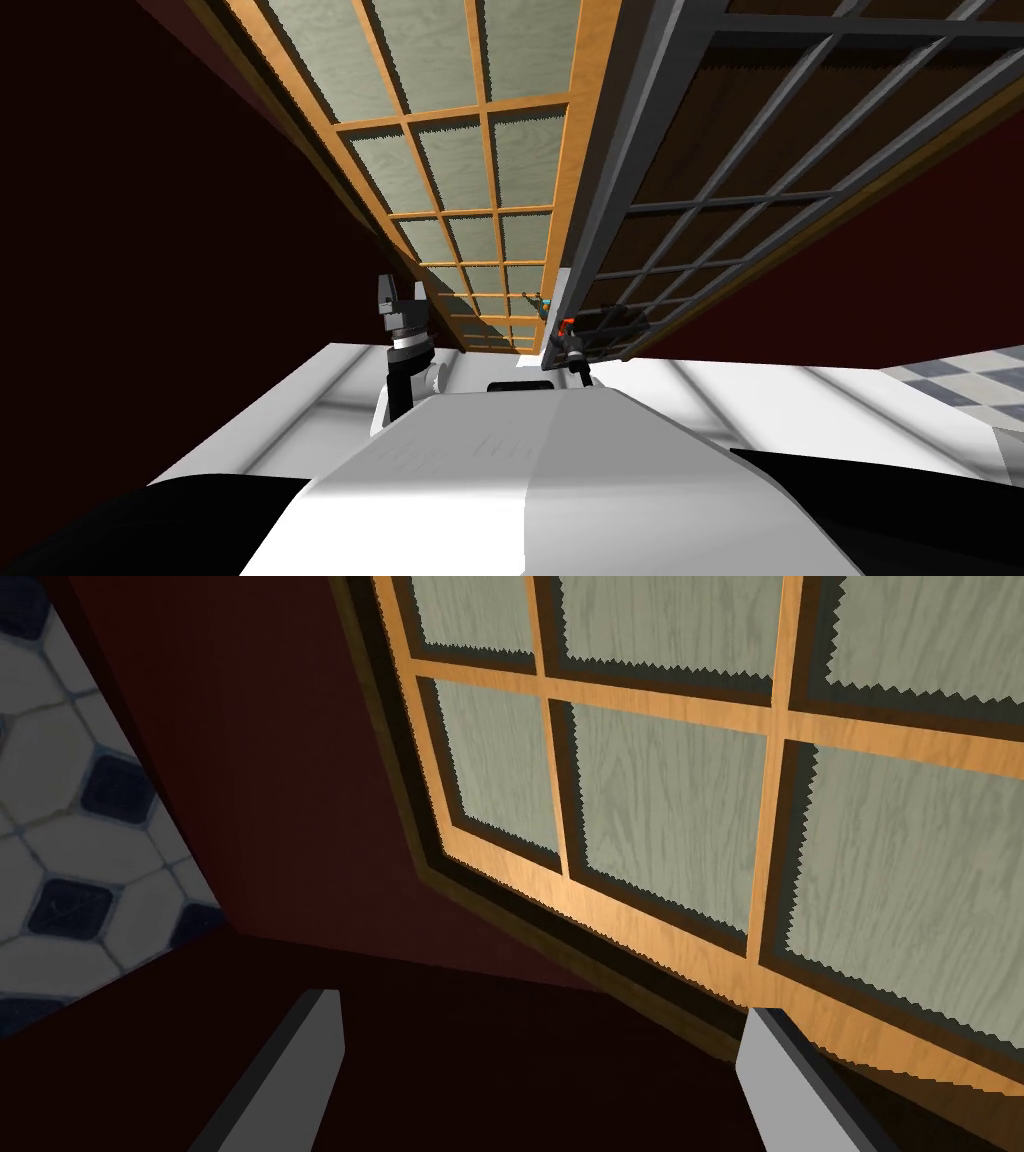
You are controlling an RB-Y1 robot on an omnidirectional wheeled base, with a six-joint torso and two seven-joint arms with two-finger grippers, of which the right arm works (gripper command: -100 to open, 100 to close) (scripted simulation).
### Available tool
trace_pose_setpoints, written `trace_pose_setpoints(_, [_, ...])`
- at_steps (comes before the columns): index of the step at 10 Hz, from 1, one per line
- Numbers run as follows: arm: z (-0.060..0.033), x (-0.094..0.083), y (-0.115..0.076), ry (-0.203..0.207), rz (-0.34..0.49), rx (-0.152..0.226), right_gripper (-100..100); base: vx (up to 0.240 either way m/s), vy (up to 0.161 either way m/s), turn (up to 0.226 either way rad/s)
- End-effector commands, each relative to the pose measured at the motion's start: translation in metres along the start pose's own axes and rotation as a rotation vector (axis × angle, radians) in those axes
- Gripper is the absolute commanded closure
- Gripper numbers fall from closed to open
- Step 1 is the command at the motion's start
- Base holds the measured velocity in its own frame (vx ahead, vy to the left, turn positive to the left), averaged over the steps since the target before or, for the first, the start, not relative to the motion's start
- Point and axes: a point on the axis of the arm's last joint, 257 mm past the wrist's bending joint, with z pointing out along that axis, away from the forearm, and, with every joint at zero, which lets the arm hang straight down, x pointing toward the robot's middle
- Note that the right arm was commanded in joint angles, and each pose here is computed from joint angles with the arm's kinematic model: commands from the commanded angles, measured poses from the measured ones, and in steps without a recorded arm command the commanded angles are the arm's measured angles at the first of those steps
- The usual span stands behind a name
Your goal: Pull the door open
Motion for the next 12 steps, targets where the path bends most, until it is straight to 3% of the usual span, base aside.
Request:
trace_pose_setpoints(1, [-0.0127, 0.014, -0.009, 0.038, 0.012, 0.015, 100, -0.115, 0.034, -0.009])
trace_pose_setpoints(2, [-0.0071, 0.006, -0.010, 0.015, -0.004, -0.001, -100, -0.139, 0.055, 0.065])
trace_pose_setpoints(6, [0.0037, -0.011, -0.013, -0.021, -0.030, -0.047, -100, -0.184, 0.020, 0.080])
trace_pose_setpoints(9, [0.0159, -0.030, -0.006, -0.063, -0.045, -0.099, -100, -0.204, -0.088, 0.094])
trace_pose_setpoints(11, [0.0159, -0.030, -0.006, -0.063, -0.045, -0.099, -100, -0.089, -0.038, 0.009])
trace_pose_setpoints(12, [0.0246, -0.045, 0.002, -0.095, -0.051, -0.140, -100, -0.160, -0.056, 0.155])
